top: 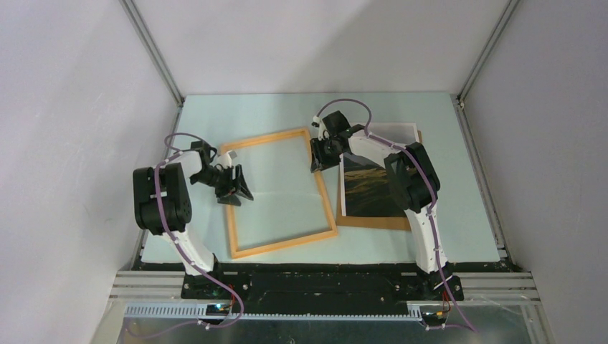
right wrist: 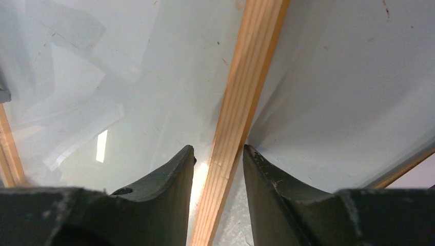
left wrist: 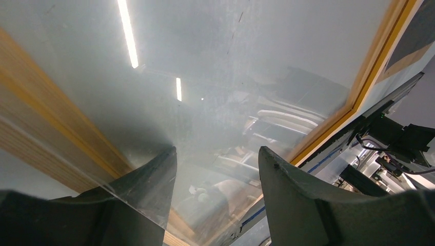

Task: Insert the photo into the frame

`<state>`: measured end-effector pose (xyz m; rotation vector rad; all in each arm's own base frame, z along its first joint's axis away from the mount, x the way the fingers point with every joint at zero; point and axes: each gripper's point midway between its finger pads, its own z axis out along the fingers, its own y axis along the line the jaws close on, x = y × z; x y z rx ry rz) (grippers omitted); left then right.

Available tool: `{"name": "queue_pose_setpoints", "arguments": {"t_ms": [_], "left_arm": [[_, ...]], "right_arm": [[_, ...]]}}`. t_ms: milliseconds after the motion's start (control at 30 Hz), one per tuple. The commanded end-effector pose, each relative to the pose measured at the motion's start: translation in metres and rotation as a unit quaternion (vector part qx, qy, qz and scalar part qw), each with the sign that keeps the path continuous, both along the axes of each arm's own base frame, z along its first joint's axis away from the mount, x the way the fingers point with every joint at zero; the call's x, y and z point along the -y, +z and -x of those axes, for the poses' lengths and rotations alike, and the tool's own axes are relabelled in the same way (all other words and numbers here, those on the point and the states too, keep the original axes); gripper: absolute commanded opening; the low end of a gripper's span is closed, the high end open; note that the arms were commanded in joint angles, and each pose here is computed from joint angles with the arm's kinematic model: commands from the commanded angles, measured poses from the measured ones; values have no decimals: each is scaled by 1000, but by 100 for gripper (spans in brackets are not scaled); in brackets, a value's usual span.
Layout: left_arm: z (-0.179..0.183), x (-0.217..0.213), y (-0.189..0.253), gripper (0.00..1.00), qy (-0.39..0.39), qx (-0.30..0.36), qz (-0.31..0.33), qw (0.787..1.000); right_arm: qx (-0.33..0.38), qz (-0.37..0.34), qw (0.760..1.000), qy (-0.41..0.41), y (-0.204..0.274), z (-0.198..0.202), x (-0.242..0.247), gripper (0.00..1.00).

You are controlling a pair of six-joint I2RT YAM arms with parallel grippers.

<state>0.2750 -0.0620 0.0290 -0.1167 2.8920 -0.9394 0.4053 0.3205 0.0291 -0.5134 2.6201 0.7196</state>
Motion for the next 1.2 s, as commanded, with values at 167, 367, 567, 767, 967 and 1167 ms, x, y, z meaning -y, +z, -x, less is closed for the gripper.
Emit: {"name": "queue_pose_setpoints", "arguments": {"t_ms": [167, 367, 567, 767, 967, 1167], "left_arm": [[-3, 5, 0, 65, -4, 8, 9, 1000], [-3, 5, 0, 65, -4, 9, 8, 1000], [-4, 5, -1, 65, -4, 8, 8, 1000], [-3, 5, -1, 65, -5, 8, 8, 1000], [-3, 6, 0, 65, -6, 9, 12, 1000], [-4, 8, 0, 65, -5, 7, 19, 1000]], "right_arm": [[46, 11, 999, 13, 34, -1, -3, 49], [78, 14, 997, 19, 51, 1, -12, 50], [116, 26, 992, 31, 65, 7, -24, 51], [141, 24, 988, 65, 76, 17, -50, 50], [132, 16, 986, 102, 69, 28, -83, 49], [150, 0, 978, 144, 75, 39, -132, 48]]}}
